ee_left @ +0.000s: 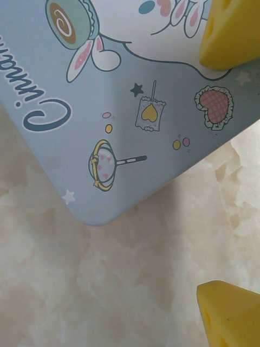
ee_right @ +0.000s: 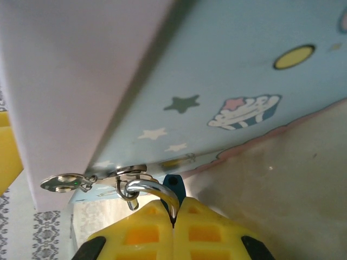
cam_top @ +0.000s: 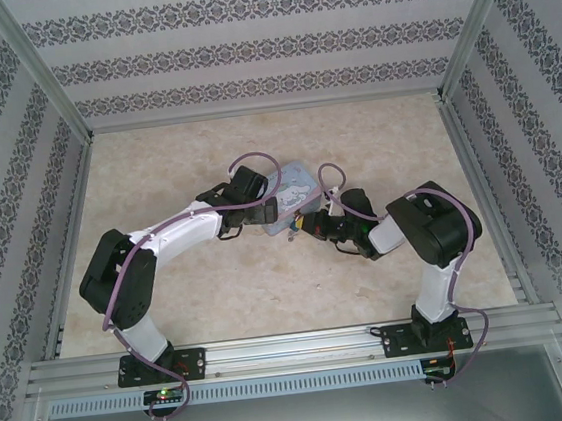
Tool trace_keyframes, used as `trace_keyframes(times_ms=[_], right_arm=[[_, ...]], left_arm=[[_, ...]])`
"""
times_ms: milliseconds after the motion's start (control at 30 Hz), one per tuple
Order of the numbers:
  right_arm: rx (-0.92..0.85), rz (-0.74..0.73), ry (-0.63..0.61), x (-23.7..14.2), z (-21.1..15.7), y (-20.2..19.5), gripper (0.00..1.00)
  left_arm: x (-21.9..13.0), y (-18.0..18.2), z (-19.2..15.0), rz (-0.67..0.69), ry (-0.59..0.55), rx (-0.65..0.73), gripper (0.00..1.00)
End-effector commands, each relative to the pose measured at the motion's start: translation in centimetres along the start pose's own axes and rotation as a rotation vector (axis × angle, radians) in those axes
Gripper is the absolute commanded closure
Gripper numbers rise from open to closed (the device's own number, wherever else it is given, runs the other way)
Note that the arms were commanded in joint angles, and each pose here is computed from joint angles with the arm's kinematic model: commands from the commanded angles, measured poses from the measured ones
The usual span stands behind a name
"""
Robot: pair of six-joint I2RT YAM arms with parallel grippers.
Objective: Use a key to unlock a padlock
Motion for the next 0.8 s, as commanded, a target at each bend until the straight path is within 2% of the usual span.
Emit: trace_keyframes(times_ms=[0,467,767], right_arm=[[0.078,-0.043,-0.016,-0.3,-0.4,-1.6,1.0],[0.094,-0.05,-0.054,-2.0,1.5,-2.3,1.0],[0.095,-0.073,-0.029,-2.8,2.6,-2.9,1.0]], left_arm=[[1.9,2.4,-2.7,0.143,0.093,0.09,0.0],[3.1,2.8,-3.6,0.175,0.134,0.103,0.0],[3.7,2.9,-4.0,0.189,0.158,0.119,0.01]])
Point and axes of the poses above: each hand's point on the last joint's axis, 136 mm out from that joint toward the fingers, its own x axis out along the fingers, its own y axis along the line the jaws close on, z = x × y, the point moved 6 cm from there along -x, back along the fingers, and after that the axes turned 15 degrees about -x, right-handed, at the moved point
